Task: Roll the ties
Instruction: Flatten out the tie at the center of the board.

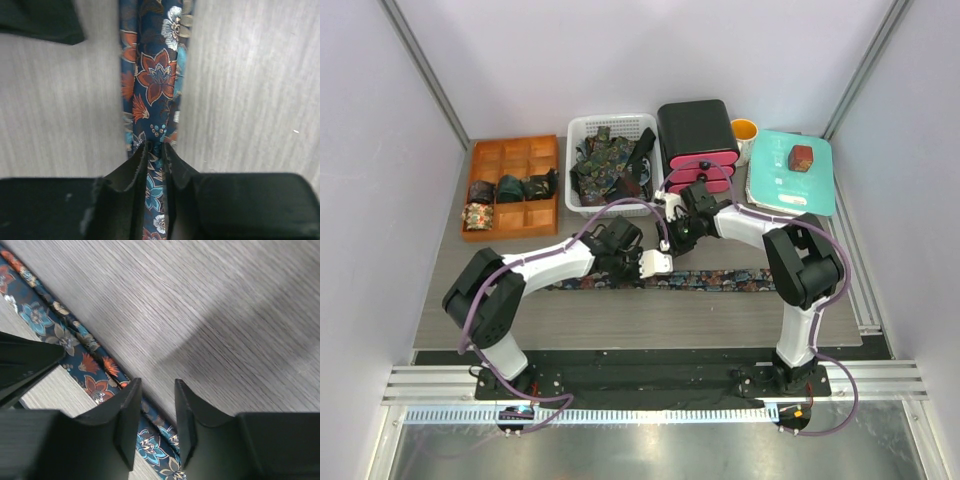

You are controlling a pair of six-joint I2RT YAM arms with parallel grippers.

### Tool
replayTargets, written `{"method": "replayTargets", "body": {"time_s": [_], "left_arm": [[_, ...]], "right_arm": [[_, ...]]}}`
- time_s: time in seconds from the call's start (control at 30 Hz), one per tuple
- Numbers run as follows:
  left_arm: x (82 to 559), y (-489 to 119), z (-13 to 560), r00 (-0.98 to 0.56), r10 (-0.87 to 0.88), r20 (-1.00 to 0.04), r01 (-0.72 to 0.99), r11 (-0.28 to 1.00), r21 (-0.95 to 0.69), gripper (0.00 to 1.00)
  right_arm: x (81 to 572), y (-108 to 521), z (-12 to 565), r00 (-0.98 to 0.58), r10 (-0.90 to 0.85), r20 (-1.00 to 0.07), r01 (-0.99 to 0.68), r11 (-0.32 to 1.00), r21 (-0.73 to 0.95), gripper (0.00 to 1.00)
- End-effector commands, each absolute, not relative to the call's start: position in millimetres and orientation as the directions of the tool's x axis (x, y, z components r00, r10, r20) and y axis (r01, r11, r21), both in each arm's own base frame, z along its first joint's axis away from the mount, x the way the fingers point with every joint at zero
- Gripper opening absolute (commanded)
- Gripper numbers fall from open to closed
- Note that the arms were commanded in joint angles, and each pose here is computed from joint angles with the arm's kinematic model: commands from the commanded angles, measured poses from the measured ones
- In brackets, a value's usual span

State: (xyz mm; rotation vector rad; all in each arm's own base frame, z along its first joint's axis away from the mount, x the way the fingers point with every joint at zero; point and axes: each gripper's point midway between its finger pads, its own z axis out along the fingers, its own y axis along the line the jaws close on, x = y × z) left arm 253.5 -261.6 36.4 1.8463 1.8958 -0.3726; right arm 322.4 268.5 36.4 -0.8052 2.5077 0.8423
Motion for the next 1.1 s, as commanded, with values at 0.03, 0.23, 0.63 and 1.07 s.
{"method": "replayTargets", "body": {"time_s": [0.03,0.23,0.63,1.07], "left_arm": [[281,-263,46,0.053,0.854,-0.518,0.958,0.103,0.268,0.14],[274,-255,29,0.044,0.87,-0.491,0.965,0.089,0.245,0.14],[253,-216,142,-0.16,0.667,-0.728,0.957,0.287,0.052,0.95],[218,-59,130,-0.306,0.625,-0.718,0.872,0.486,0.051,1.0]], "right_arm": [[327,281,43,-0.751,-0.387,-0.534,-0.638,0.632,0.44,0.34],[325,281,52,-0.744,-0.391,-0.541,-0.648,0.619,0.444,0.33],[322,275,122,-0.607,-0.395,-0.689,-0.753,0.563,0.34,0.37],[310,302,125,-0.246,-0.673,-0.697,-0.938,0.347,-0.005,0.62]]}}
